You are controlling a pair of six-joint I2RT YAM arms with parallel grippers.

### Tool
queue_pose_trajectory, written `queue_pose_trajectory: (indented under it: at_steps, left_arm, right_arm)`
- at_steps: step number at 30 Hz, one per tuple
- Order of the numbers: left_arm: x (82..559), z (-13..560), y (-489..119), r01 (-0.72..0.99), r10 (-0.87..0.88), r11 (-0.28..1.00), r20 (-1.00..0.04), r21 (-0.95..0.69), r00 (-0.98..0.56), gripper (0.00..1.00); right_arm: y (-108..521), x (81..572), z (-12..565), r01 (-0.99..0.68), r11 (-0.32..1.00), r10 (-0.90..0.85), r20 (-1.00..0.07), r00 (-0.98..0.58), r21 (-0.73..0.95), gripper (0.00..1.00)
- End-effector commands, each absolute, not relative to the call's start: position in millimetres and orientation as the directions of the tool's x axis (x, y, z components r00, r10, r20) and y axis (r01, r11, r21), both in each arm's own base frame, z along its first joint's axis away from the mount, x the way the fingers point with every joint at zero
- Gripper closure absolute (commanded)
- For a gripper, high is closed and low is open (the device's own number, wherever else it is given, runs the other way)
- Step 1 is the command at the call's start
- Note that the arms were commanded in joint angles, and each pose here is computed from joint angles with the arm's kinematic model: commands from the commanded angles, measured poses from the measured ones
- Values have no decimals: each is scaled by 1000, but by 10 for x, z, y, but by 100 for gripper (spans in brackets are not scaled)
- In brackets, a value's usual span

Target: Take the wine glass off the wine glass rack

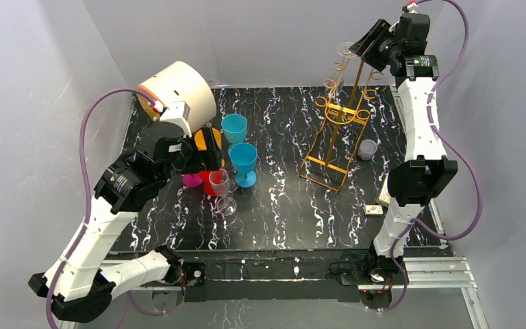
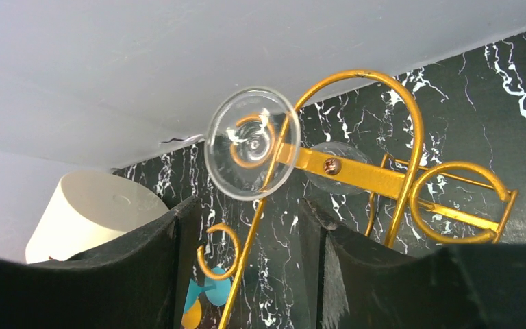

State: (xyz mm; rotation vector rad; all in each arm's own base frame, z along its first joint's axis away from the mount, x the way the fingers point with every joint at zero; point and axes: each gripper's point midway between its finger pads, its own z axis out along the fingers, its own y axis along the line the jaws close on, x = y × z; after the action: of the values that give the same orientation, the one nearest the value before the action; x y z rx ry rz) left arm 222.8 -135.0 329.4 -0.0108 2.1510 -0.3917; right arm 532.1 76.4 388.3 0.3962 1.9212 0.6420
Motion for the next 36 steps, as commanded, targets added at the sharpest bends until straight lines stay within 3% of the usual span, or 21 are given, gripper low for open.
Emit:
queue_pose_trajectory:
  at_steps: [1,21,32,36]
  left_arm:
    - [2201,3288,-1296,117,-164,953,-803,-279,-573,2]
    - [2220,3236,-1285,114,-141,961,-801,-252,-582,2]
    - [2226,3223,-1287,114,-135,963,-799,-246,-586,2]
    - [2224,3211,-1291,115,-132,963,-796,-245,-591,2]
  right_arm:
    - [758,5386,4105,-62,817,518,-777,-359,573,39]
    - [705,5695,3986,-39,813,541,-779,-317,581,41]
    - [815,5740,3847,-59,787,556,-746,-367,615,48]
    - [861,5734,3801,-63,770,567,-726,-388,635,56]
